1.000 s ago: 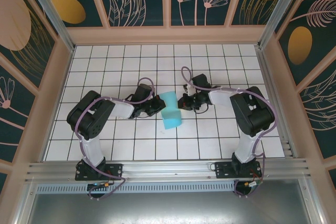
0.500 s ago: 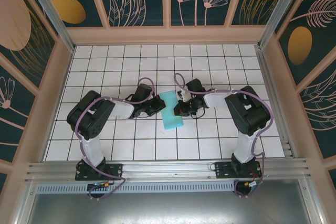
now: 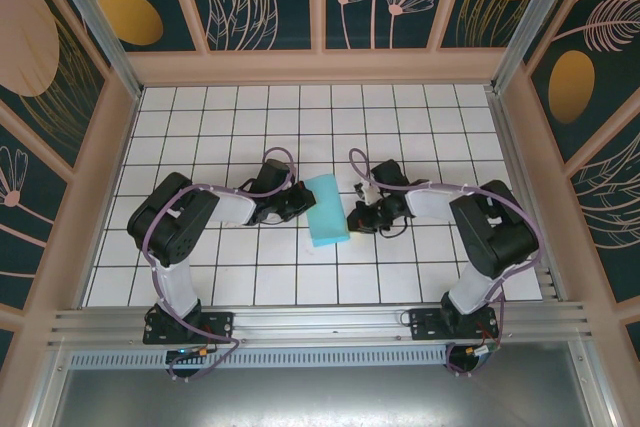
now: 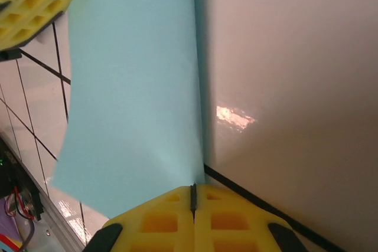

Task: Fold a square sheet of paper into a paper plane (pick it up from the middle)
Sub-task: Fold the square sheet of paper in half at the center of the table.

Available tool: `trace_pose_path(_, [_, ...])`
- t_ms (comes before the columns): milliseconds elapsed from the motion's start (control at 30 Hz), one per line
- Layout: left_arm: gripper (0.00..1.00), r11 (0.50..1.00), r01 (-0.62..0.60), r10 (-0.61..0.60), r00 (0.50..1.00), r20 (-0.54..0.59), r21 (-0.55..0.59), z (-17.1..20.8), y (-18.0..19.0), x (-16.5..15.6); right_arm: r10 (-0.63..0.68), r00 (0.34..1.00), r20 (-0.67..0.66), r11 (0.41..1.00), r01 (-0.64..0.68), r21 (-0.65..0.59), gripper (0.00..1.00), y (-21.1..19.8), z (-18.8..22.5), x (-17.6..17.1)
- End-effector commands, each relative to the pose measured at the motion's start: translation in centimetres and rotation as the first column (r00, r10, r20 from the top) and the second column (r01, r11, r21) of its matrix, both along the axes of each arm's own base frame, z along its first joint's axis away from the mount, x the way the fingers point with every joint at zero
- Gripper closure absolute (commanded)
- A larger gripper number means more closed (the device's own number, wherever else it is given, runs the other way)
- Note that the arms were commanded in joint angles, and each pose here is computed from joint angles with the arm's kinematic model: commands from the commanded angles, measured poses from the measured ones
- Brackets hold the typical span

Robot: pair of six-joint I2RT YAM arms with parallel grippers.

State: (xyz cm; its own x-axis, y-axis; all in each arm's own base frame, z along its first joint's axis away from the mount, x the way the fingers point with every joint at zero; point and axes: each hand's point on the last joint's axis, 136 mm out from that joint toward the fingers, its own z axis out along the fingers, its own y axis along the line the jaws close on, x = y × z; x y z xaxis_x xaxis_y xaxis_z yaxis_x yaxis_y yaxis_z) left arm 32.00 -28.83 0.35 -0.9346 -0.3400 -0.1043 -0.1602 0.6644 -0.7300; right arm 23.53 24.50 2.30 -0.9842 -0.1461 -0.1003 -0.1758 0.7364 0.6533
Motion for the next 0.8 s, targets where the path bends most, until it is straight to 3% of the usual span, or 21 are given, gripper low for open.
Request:
trace_pose_path(0, [1.00,0.902,0.062,0.087,0.943,-0.320,0.428,-11.0,8.7,-8.3,-0.022,0.999,0.042,0.999,0.020,0.043,1.00,1.2,2.8,1.6])
trace_pose_path(133, [1.00,0.902,0.065,0.073,0.951,-0.301,0.426,-10.3,8.2,-7.5,-0.024,0.997,0.076,0.998,0.020,0.053,1.00,3.1,2.9,3.2])
trace_pose_path(367, [1.00,0.905,0.064,0.076,0.949,-0.305,0.422,-10.4,8.2,-7.6,-0.002,1.000,0.013,1.000,0.002,0.016,1.00,4.5,-0.4,2.4])
trace_pose_path(767, [1.00,0.902,0.048,0.099,0.944,-0.314,0.428,-10.7,8.5,-7.8,-0.060,0.992,-0.108,0.996,0.051,-0.079,1.00,-0.8,-2.5,-4.6])
